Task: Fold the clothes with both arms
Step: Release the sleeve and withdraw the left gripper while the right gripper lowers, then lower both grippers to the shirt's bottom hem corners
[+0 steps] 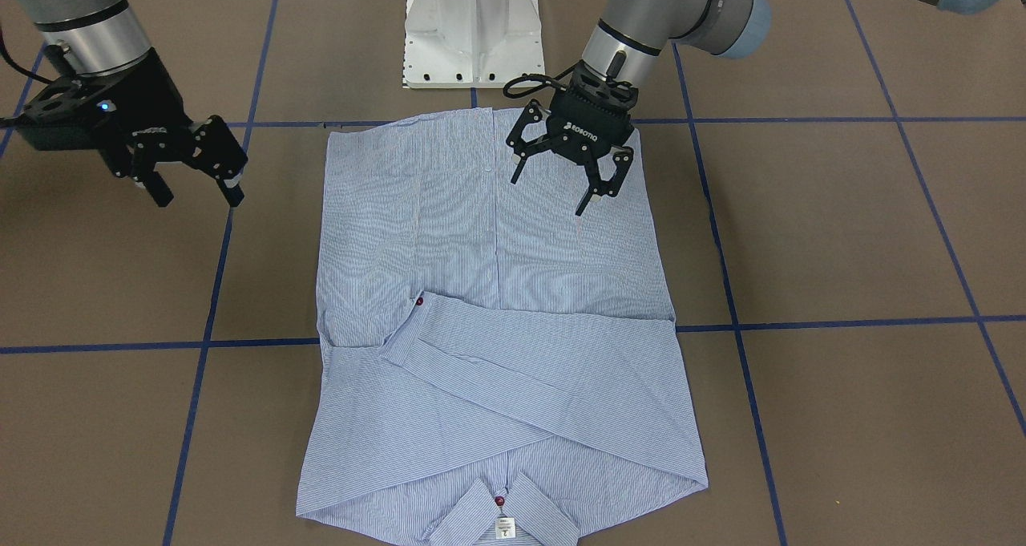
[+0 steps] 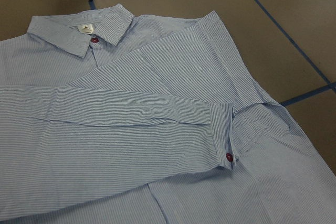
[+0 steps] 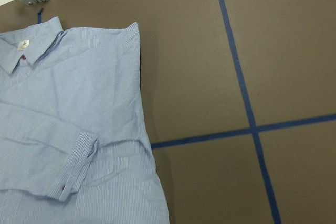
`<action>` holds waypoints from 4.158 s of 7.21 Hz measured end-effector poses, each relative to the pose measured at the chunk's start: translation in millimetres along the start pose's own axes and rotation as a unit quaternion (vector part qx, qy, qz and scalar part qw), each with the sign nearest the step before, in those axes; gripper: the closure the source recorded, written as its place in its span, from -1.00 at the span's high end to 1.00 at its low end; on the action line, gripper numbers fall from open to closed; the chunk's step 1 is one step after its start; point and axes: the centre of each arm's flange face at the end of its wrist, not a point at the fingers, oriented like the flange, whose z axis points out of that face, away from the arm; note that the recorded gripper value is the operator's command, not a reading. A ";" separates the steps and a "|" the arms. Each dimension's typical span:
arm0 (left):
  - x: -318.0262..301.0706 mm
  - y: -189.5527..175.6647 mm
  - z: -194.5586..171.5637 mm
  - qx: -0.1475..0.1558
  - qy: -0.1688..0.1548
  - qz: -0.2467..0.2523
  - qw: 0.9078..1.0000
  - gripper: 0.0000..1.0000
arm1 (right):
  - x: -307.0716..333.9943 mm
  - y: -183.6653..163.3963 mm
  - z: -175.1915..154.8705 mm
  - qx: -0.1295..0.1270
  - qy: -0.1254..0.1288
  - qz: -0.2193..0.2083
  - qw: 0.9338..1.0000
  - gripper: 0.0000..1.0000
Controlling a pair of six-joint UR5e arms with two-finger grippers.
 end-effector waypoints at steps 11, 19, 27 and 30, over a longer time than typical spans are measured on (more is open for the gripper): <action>-91.5 216.6 -51.1 -0.061 -0.099 -0.235 0.965 0.56 | -18.8 187.4 -10.4 0.031 -0.004 0.016 0.999 1.00; -65.7 261.6 -10.1 -0.090 -0.108 -0.225 0.964 0.11 | -19.1 186.9 -10.4 0.033 -0.005 0.016 0.999 1.00; -58.7 279.3 -8.4 -0.108 -0.108 -0.215 0.965 -0.29 | -18.0 187.3 -8.8 0.033 -0.002 0.016 0.999 1.00; -60.2 282.9 -6.6 -0.111 -0.111 -0.214 0.964 -0.90 | -17.8 187.4 -8.3 0.033 -0.002 0.016 0.999 1.00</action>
